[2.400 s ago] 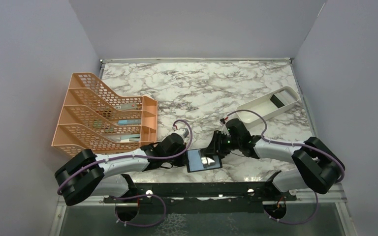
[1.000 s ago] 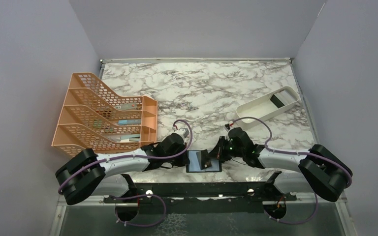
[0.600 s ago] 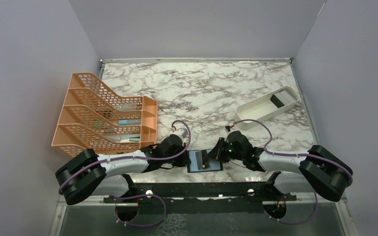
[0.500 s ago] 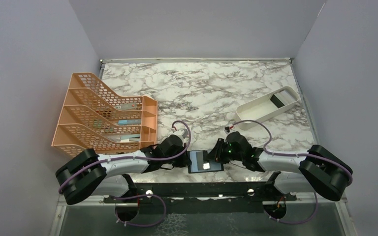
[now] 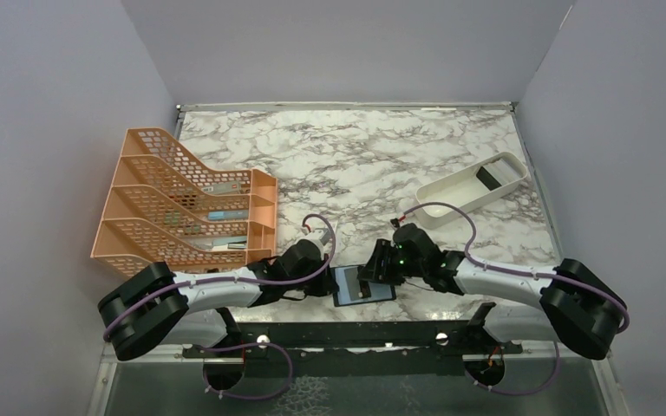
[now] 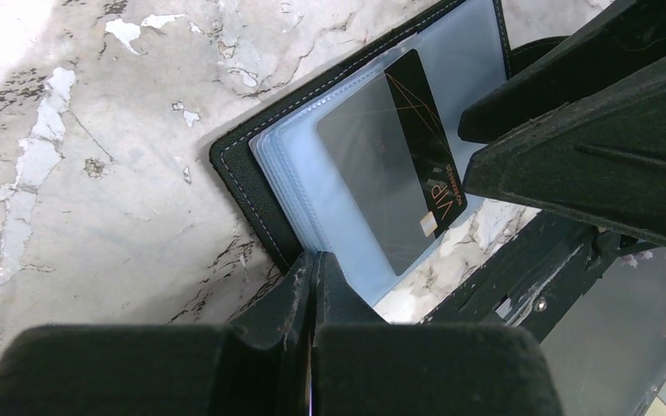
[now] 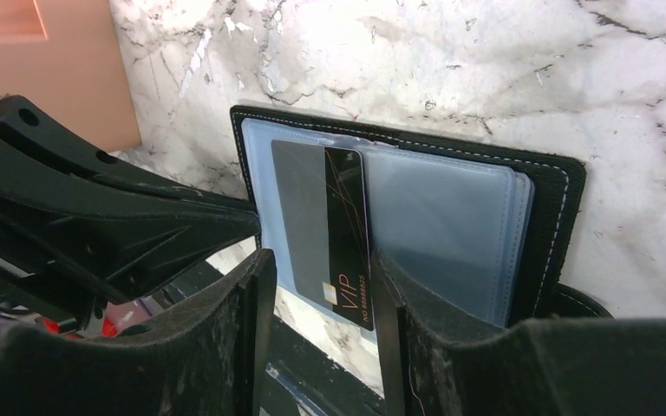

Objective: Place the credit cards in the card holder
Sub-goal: Insert the credit card into the card holder.

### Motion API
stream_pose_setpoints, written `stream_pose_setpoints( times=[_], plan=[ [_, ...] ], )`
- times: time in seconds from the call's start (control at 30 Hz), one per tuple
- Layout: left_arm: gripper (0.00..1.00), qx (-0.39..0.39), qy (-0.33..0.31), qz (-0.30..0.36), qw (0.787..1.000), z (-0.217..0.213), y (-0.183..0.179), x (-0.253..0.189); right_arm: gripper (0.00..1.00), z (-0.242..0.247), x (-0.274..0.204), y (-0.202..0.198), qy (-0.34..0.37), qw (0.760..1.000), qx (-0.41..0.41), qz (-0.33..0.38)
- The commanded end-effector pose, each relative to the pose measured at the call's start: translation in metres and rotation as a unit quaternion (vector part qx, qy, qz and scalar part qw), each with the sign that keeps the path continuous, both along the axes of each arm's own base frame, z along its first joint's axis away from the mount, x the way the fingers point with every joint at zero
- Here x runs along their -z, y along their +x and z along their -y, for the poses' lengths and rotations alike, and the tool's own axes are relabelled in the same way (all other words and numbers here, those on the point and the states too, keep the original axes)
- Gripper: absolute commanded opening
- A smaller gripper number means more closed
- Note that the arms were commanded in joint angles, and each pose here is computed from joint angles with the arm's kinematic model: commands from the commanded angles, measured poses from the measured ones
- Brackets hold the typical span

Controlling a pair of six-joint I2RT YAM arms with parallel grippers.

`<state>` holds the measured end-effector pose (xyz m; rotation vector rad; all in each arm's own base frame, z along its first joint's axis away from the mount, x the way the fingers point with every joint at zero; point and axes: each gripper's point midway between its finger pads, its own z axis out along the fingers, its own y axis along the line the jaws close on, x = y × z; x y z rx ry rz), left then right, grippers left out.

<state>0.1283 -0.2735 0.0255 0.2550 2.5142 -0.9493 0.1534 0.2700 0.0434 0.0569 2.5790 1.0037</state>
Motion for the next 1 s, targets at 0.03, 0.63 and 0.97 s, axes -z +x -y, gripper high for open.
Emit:
stream_pose_setpoints(
  times=[0.03,0.63,0.97],
  plan=[
    [0.0,0.012,-0.02,0.0,1.0,0.006,-0.004,-0.003,0.47,-0.007,0.005,-0.008,0.006,1.0,-0.022,-0.015],
    [0.0,0.011,-0.021,0.001,1.0,0.008,-0.002,-0.006,0.27,-0.034,0.016,-0.018,0.022,0.998,-0.054,-0.025],
    [0.0,-0.017,0.005,0.023,1.0,-0.003,0.009,-0.022,0.18,-0.027,0.011,-0.015,0.001,0.998,-0.063,0.001]
  ],
)
